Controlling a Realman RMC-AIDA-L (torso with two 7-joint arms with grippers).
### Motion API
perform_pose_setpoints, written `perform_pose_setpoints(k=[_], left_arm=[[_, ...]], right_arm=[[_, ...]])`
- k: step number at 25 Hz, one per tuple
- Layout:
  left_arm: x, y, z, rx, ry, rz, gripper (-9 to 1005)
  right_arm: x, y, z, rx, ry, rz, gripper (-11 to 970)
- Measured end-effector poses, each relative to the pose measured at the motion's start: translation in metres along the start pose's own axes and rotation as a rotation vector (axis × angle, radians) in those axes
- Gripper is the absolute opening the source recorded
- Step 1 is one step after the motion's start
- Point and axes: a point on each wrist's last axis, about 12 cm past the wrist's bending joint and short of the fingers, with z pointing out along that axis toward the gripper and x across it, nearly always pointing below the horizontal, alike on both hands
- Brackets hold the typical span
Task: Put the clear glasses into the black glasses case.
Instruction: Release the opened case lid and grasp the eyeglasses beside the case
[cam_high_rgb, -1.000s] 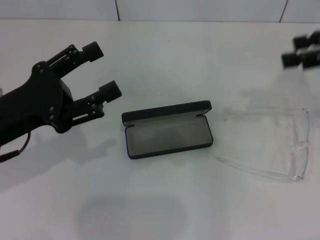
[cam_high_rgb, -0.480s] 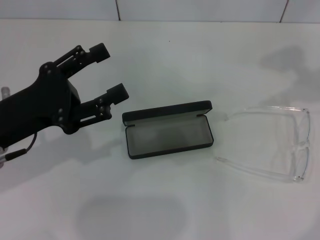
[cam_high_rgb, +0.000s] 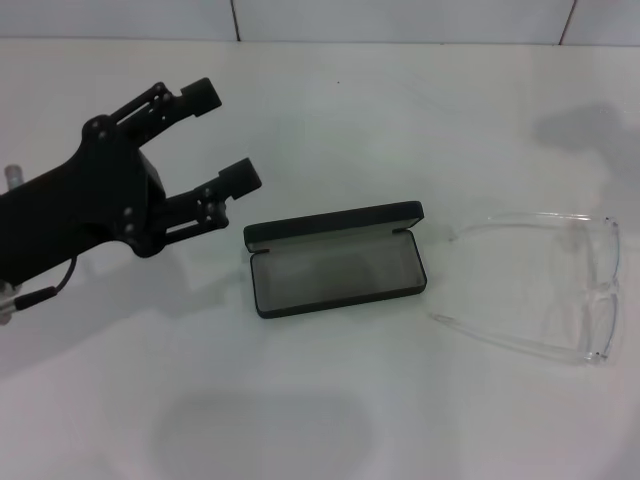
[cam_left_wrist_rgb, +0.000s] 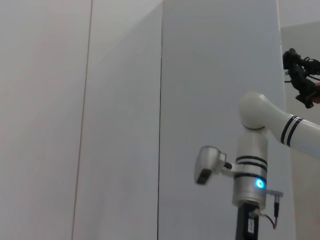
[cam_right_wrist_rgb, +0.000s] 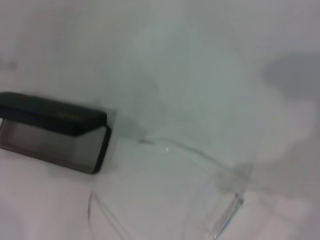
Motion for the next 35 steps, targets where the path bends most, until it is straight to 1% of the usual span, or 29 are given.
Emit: perform_pose_setpoints(k=[3,6,11,17,23,27,30,32,35], left_arm=[[0.0,0.001,0.002,-0.002,0.002,0.003,865],[0.001,0.003,0.002,-0.013,0.009,0.011,865],[0.004,0.004,0.006,-0.003,0.037,0.02,864],[0.004,0.004,0.008,0.007,0.039,0.049,864],[0.006,0.004,0.01,0.022,0.05,0.057,862],[0.01,0.004,0.015,0.105,0.154,0.059,860],[0.007,0.009,0.018,0.164,0.264,0.015,859],[0.005,0.014,0.02,0.188,0.325,-0.027,858],[0.003,0.015,0.02,0.202,0.364,-0.033,856]], right_arm=[[0.002,-0.005,0.014,-0.014,0.057,0.041,822],[0.003,-0.007,0.021,0.002,0.095,0.055,806],[0.001,-0.004,0.035,0.016,0.117,0.039,767],[-0.003,0.0,0.063,0.003,0.139,0.02,720],[-0.006,0.0,0.078,0.004,0.124,0.016,721],[-0.004,-0.001,0.083,-0.005,0.14,0.026,715],[-0.004,0.0,0.085,-0.008,0.141,0.026,710],[-0.004,0.001,0.087,-0.012,0.147,0.023,706],[-0.004,0.004,0.09,-0.006,0.158,0.013,702]])
